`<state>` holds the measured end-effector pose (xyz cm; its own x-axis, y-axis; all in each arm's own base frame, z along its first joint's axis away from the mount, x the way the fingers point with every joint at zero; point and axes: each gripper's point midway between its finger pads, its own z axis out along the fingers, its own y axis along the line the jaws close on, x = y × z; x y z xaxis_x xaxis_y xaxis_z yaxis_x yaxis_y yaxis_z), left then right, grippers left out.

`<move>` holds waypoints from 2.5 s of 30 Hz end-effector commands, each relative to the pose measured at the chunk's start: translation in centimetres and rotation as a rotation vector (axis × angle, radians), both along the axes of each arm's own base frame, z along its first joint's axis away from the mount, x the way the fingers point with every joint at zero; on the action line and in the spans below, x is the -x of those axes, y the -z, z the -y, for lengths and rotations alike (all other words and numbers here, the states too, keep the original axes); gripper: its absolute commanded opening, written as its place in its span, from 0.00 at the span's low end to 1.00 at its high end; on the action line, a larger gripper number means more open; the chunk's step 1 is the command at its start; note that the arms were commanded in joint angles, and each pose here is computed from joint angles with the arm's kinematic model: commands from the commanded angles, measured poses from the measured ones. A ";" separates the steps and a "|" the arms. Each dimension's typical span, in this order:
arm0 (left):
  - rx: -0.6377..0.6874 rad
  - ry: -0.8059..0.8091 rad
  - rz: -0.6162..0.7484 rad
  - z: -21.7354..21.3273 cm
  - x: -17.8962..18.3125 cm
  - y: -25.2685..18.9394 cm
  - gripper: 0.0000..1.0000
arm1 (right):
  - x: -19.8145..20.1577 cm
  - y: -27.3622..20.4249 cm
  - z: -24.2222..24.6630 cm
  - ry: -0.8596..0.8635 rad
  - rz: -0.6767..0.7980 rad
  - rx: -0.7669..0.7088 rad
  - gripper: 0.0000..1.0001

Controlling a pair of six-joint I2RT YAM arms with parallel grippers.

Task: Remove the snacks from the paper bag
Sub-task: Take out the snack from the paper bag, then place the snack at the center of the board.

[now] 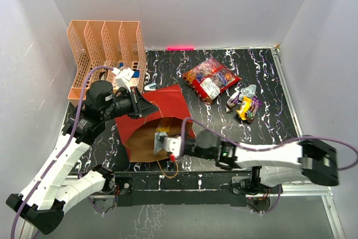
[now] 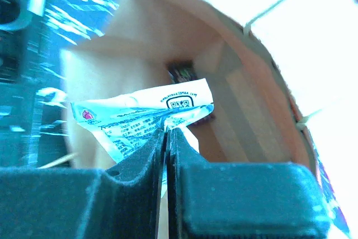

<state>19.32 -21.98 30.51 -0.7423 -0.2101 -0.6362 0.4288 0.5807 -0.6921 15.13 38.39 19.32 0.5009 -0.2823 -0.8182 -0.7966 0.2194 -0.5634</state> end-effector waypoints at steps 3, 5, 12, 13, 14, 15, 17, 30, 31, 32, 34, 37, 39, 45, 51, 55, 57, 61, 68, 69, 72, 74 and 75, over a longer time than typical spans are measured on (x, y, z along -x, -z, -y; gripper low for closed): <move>0.032 0.021 0.042 0.4 -0.2 -0.8 0.00 | 7.1 -2.7 4.6 -0.255 -0.190 -0.034 0.07; 0.028 0.026 0.036 0.5 -0.2 -0.6 0.00 | 6.3 -5.0 6.2 -0.181 -0.186 -0.101 0.07; 0.030 0.023 0.031 0.5 -0.3 -0.5 0.00 | -3.1 -15.3 15.3 0.482 -0.085 -0.556 0.07; 0.032 0.022 0.030 0.6 -0.3 -0.6 0.00 | -4.4 -15.9 16.9 0.596 -0.058 -0.588 0.07; 0.036 0.022 0.029 0.6 -0.3 -0.6 0.00 | -5.8 -16.4 18.9 0.730 -0.037 -0.625 0.07; 0.037 0.021 0.027 0.6 -0.3 -0.6 0.00 | -7.0 -16.4 20.6 0.847 -0.017 -0.638 0.07; 0.041 0.021 0.026 0.6 -0.4 -0.7 0.00 | -9.9 -15.4 23.6 1.064 0.000 -0.613 0.07; 0.038 0.006 0.015 0.3 -0.1 -1.0 0.00 | -23.5 0.2 33.1 1.618 -0.769 -0.647 0.07; 0.036 0.005 0.013 0.3 -0.1 -1.0 0.00 | -23.8 0.8 33.1 1.600 -0.846 -0.686 0.07; 0.036 0.006 0.014 0.3 -0.1 -1.0 0.00 | -24.1 1.3 33.2 1.578 -0.917 -0.725 0.07; 0.037 0.008 0.012 0.4 -0.1 -0.9 0.00 | -24.6 2.0 33.9 1.563 -1.026 -0.805 0.07; 0.040 0.011 0.012 0.5 -0.1 -0.9 0.00 | -25.5 2.5 35.8 1.574 -1.121 -0.911 0.08; 0.042 0.013 0.014 0.5 -0.2 -1.0 0.00 | -26.1 2.9 37.0 1.591 -1.150 -0.945 0.08; 0.043 0.018 0.013 0.5 0.0 -1.0 0.00 | -28.4 4.9 41.2 1.747 -1.078 -0.873 0.08; 0.030 0.008 0.021 0.1 0.2 -1.1 0.00 | -29.9 7.7 42.8 1.813 -1.078 -0.727 0.10; 0.026 0.011 0.022 0.1 0.3 -1.1 0.00 | -30.6 8.9 42.8 1.815 -1.106 -0.717 0.12; 0.027 0.014 0.021 0.1 0.2 -1.2 0.00 | -30.6 9.1 42.8 1.821 -1.110 -0.715 0.16; 0.031 0.017 0.028 0.2 0.2 -1.5 0.00 | -30.3 9.4 42.8 1.826 -1.121 -0.711 0.39; 0.031 0.027 0.021 0.4 0.1 -1.2 0.00 | -30.1 5.3 42.9 1.753 -1.012 -0.723 0.81; 0.033 0.028 0.024 0.5 0.1 -1.3 0.00 | -30.2 4.6 42.9 1.728 -0.987 -0.717 0.85; 0.036 0.029 0.027 0.5 0.1 -1.3 0.00 | -30.2 3.0 42.5 1.670 -0.936 -0.699 0.98; 0.037 0.029 0.026 0.5 0.0 -1.3 0.00 | -29.7 2.6 42.1 1.629 -0.927 -0.699 0.98; 0.037 0.032 0.025 0.6 0.1 -1.2 0.00 | -29.6 2.3 41.6 1.590 -0.917 -0.707 0.98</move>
<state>19.39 -22.32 30.14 -0.7565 -0.2099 -0.6194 0.4202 0.5697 -0.7063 44.12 -3.86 13.15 -0.4752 0.5300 -0.7023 0.4885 0.8228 0.2904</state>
